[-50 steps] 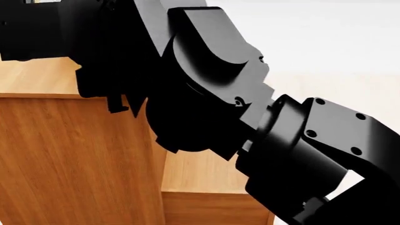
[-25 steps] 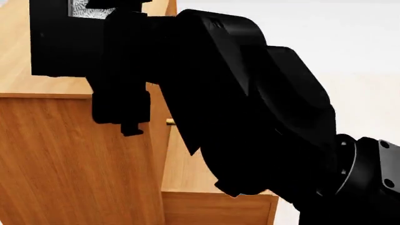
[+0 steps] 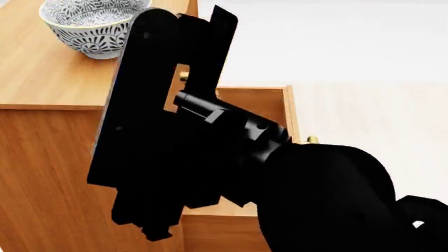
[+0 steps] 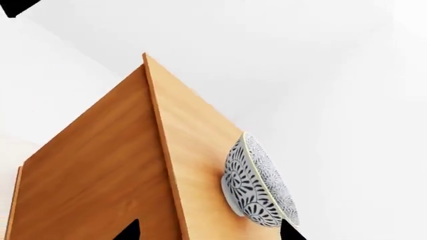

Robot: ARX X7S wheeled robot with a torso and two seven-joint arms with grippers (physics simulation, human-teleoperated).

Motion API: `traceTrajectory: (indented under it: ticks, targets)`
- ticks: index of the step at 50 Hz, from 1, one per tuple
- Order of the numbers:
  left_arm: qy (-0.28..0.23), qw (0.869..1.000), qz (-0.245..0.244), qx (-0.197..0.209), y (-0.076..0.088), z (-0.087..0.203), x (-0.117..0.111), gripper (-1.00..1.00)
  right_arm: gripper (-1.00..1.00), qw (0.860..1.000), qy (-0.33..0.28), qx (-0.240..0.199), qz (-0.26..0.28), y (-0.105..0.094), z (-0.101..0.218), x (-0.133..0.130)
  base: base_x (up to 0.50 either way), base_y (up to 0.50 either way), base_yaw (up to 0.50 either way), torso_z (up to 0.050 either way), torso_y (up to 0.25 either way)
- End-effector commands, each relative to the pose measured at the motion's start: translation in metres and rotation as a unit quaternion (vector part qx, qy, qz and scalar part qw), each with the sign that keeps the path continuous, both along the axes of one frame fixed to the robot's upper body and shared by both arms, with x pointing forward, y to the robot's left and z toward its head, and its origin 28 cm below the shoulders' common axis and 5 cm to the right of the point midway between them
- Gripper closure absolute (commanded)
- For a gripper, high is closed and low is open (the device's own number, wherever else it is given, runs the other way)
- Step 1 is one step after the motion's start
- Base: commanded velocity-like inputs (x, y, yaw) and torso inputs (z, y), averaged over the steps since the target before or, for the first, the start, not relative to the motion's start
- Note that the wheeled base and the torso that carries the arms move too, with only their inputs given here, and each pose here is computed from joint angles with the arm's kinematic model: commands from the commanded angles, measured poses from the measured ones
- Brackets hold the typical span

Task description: Put the bowl on top of the cabinet.

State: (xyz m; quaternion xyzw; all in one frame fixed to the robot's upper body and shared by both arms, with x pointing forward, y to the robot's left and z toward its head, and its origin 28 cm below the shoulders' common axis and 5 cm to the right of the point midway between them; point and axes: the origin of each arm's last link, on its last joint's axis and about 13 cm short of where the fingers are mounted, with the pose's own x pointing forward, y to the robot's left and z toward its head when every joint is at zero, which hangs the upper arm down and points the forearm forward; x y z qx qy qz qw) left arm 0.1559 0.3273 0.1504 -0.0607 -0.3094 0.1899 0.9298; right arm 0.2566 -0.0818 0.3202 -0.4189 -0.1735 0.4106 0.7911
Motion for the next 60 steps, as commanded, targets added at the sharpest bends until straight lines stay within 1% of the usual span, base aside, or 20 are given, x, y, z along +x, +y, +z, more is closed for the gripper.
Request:
traceTrajectory:
  ticks: [1,4,5,7,9,13,17,19,20,22,27,30,36,39,44,50,52,54,59,60]
  targets:
    - [-0.001,1.000,0.000,-0.001,0.000,0.000,0.000,-1.00,-1.00,0.994,0.042,0.095,-0.028,-0.013,-0.029,-0.024,0.00,0.00,0.00,0.000,0.000]
    - [-0.001,1.000,0.000,-0.001,0.000,-0.001,0.000,-1.00,-1.00,0.988,0.067,0.137,-0.038,-0.017,-0.038,-0.029,0.00,0.00,0.00,0.000,0.000]
    - [-0.001,1.000,0.000,-0.001,0.000,-0.001,0.000,-1.00,-1.00,0.982,0.084,0.161,-0.043,-0.020,-0.044,-0.032,0.00,0.00,0.00,0.000,0.000]
    - [-0.001,1.000,0.000,-0.001,0.000,-0.001,0.000,-1.00,-1.00,0.980,0.093,0.172,-0.044,-0.022,-0.048,-0.034,0.00,0.00,0.00,0.000,0.000]
    - [-0.001,1.000,0.000,0.000,0.000,-0.001,0.000,-1.00,-1.00,0.972,0.115,0.199,-0.053,-0.027,-0.056,-0.037,0.00,0.00,0.00,0.000,0.000]
    - [-0.001,1.000,0.000,0.001,0.000,-0.001,0.000,-1.00,-1.00,0.961,0.137,0.231,-0.059,-0.032,-0.063,-0.040,0.00,0.00,0.00,0.000,0.000]
    - [-0.001,1.000,0.000,0.001,0.000,-0.001,0.000,-1.00,-1.00,0.945,0.163,0.275,-0.065,-0.039,-0.072,-0.044,0.00,0.00,0.00,0.000,0.000]
    - [-0.001,1.000,0.000,0.001,0.000,-0.001,0.000,-1.00,-1.00,0.936,0.177,0.297,-0.069,-0.042,-0.077,-0.046,0.00,0.00,0.00,0.000,0.000]
    - [-0.001,1.000,-0.001,0.001,0.000,-0.001,0.001,-1.00,-1.00,0.928,0.187,0.315,-0.070,-0.045,-0.080,-0.047,0.00,0.00,0.00,0.000,0.000]
    - [-0.001,1.000,-0.001,0.001,0.000,-0.001,0.001,-1.00,-1.00,0.923,0.193,0.326,-0.074,-0.047,-0.083,-0.049,0.00,0.00,0.00,0.000,0.000]
    - [0.000,1.000,0.000,0.001,0.000,0.000,0.001,-1.00,-1.00,0.898,0.218,0.374,-0.078,-0.055,-0.090,-0.053,0.00,0.00,0.00,0.000,0.000]
    - [0.000,1.000,-0.001,0.002,-0.001,0.000,0.000,-1.00,-1.00,0.889,0.227,0.390,-0.086,-0.060,-0.095,-0.054,0.00,0.00,0.00,0.000,0.000]
    - [0.000,1.000,0.000,0.001,-0.001,0.000,0.000,-1.00,-1.00,0.876,0.236,0.405,-0.113,-0.068,-0.106,-0.056,0.00,0.00,0.00,0.000,0.000]
    - [0.000,1.000,-0.001,0.001,0.000,0.000,0.000,-1.00,-1.00,0.872,0.239,0.404,-0.143,-0.075,-0.114,-0.055,0.00,0.00,0.00,0.000,0.000]
    - [0.001,1.000,-0.001,0.001,0.000,0.000,0.001,-1.00,-1.00,0.855,0.242,0.421,-0.180,-0.088,-0.127,-0.055,0.00,0.00,0.00,0.000,0.000]
    - [0.001,1.000,0.000,0.001,0.000,0.000,0.001,-1.00,-1.00,0.842,0.233,0.433,-0.221,-0.103,-0.134,-0.057,0.00,0.00,0.00,0.000,0.000]
    - [0.002,1.000,0.000,0.001,0.000,0.000,0.001,-1.00,-1.00,0.834,0.231,0.440,-0.241,-0.110,-0.138,-0.059,0.00,0.00,0.00,0.000,0.000]
    - [0.002,1.000,0.000,0.001,0.000,0.000,0.001,-1.00,-1.00,0.831,0.231,0.439,-0.251,-0.113,-0.142,-0.061,0.00,0.00,0.00,0.000,0.000]
    - [0.002,1.000,-0.001,0.001,0.000,0.000,0.000,-1.00,-1.00,0.809,0.226,0.457,-0.292,-0.128,-0.152,-0.070,0.00,0.00,0.00,0.000,0.000]
    - [0.002,1.000,-0.001,0.001,0.000,0.000,0.000,-1.00,-1.00,0.808,0.221,0.458,-0.298,-0.130,-0.153,-0.071,0.00,0.00,0.00,0.000,0.000]
